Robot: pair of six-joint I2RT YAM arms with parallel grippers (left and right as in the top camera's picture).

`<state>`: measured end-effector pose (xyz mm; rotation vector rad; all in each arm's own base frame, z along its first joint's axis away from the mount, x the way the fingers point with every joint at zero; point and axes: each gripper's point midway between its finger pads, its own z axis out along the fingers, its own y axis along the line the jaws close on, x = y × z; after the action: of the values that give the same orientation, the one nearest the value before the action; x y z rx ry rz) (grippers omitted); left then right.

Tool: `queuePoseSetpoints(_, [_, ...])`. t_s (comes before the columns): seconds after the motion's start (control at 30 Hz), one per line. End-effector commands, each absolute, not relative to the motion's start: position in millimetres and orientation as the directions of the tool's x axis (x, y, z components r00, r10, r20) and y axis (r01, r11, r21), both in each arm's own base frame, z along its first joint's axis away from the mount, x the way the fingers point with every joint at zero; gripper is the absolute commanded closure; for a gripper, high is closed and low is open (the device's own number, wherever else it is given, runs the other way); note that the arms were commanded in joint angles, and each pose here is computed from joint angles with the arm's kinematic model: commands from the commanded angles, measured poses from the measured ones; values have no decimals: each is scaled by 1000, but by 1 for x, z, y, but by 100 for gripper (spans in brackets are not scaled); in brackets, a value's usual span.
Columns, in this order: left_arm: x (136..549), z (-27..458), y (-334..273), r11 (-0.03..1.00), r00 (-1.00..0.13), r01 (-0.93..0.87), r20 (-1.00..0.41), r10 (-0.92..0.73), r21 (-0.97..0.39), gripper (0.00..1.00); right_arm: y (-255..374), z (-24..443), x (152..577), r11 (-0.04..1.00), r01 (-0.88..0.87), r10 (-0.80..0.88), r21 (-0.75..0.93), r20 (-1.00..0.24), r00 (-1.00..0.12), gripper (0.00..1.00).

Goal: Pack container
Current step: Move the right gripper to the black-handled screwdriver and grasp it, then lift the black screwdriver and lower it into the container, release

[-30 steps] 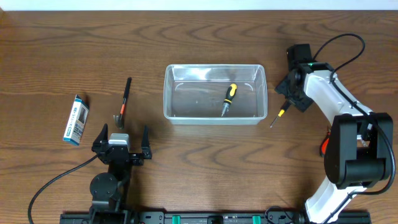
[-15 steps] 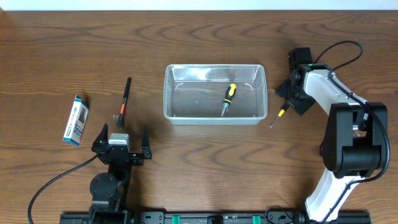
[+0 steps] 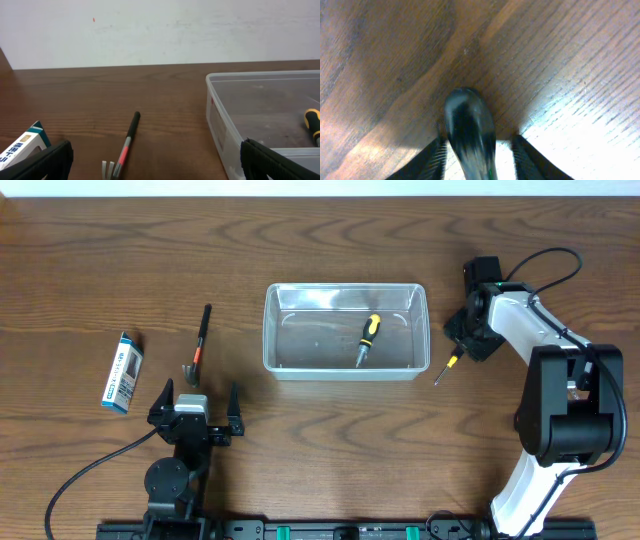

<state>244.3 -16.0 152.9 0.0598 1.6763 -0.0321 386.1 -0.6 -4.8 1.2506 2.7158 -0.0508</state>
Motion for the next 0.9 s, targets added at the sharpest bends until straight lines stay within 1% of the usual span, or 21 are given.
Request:
queuePoseSetpoints(0.0, [244,136,-13,999,-156,44,-988,22,15,2,9,-29,372,653,757,756,5,-66,-651,62])
queuePoseSetpoints(0.03, [244,136,-13,999,-156,44,-988,22,15,2,9,-29,372,653,757,756,5,-65,-651,63])
queuePoseSetpoints(0.07, [244,136,-13,999,-156,44,-988,22,15,2,9,-29,372,653,757,756,5,-65,-651,66])
queuePoseSetpoints(0.17, [244,136,-13,999,-156,44,-988,22,15,2,9,-29,371,653,757,756,5,-65,-651,84])
queuePoseSetpoints(0.23, [244,136,-13,999,-156,44,-988,22,15,2,9,-29,372,653,757,756,5,-66,-651,94])
queuePoseSetpoints(0.43, [244,136,-13,999,-156,44,-988,22,15,2,8,-28,372,656,755,753,3,-73,-654,94])
queuePoseSetpoints(0.7, [244,136,-13,999,-156,44,-988,22,15,2,3,-16,387,707,707,702,2,-119,-702,94])
queuePoseSetpoints(0.87, [244,136,-13,999,-156,44,-988,22,15,2,-3,0,399,718,696,686,-12,-156,-711,99])
